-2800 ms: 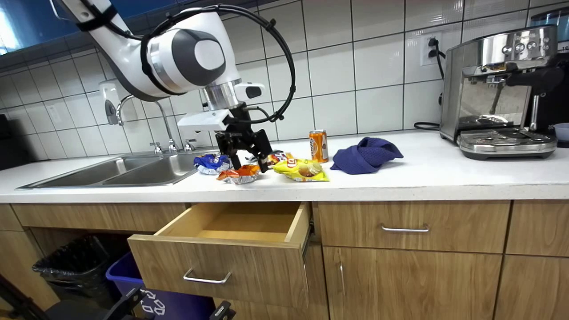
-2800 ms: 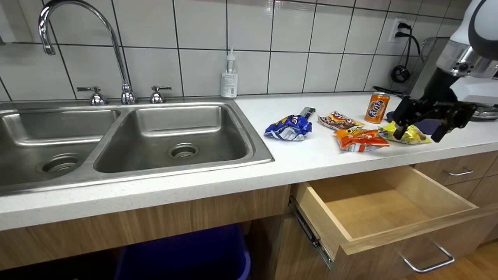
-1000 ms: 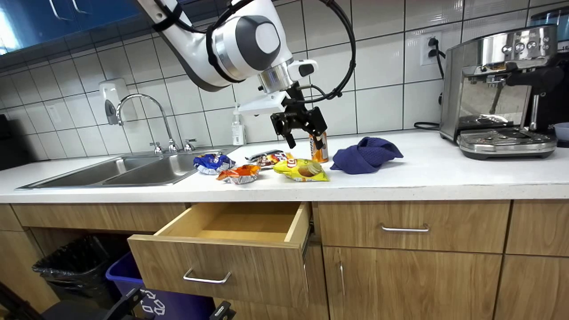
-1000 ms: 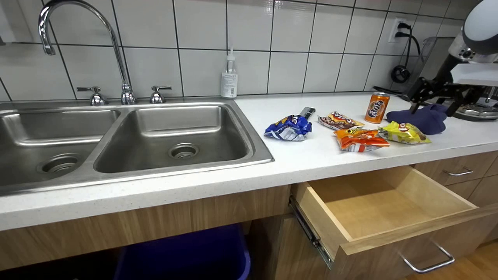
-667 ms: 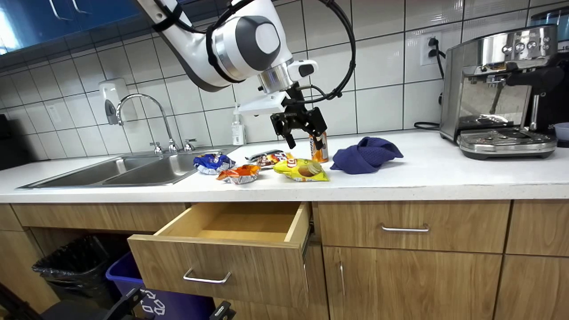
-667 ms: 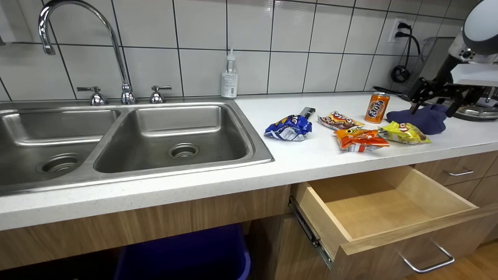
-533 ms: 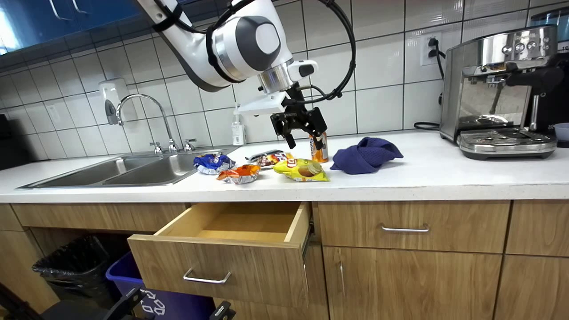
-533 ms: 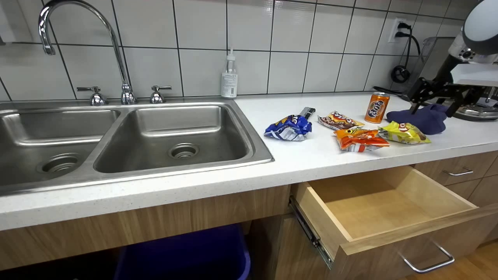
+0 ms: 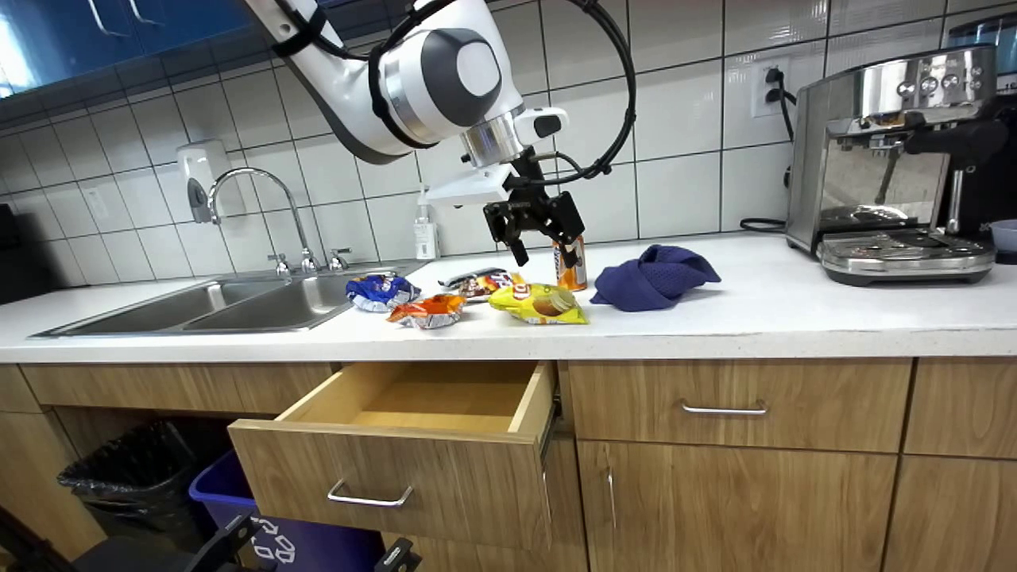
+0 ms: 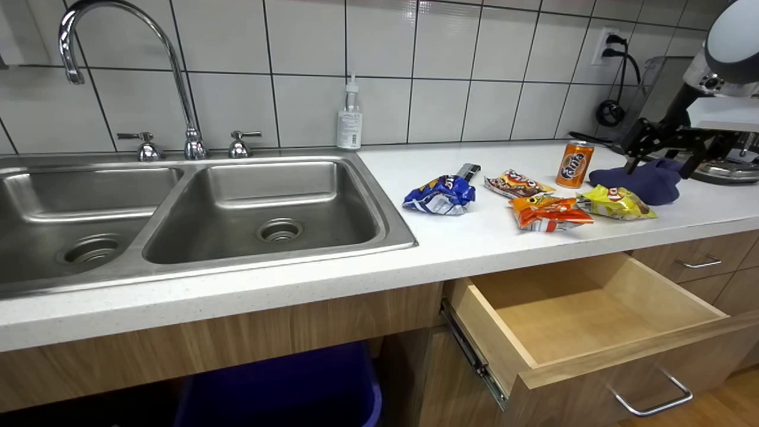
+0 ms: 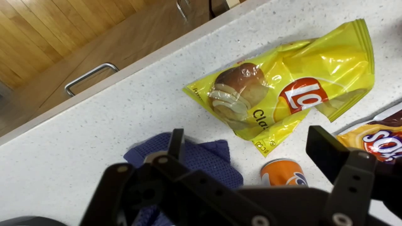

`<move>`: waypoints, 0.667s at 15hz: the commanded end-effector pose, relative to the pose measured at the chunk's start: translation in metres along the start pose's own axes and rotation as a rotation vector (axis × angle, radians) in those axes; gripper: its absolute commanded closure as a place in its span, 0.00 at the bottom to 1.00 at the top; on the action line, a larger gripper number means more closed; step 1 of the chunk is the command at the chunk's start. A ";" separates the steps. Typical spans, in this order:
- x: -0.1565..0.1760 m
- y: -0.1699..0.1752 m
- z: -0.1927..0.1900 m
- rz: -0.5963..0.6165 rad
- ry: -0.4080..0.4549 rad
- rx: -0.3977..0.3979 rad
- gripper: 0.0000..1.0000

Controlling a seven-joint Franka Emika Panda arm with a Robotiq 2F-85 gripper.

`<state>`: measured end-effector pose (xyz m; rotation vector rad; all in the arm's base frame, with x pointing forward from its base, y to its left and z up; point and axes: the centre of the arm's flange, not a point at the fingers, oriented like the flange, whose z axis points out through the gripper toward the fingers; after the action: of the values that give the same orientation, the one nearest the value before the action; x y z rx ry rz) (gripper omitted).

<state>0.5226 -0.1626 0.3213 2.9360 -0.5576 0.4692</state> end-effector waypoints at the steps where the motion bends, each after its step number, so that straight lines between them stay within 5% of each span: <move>1: 0.000 0.000 0.000 0.000 0.000 0.000 0.00; 10: 0.009 -0.007 0.006 0.069 0.014 0.008 0.00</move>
<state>0.5240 -0.1609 0.3190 2.9394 -0.5775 0.4715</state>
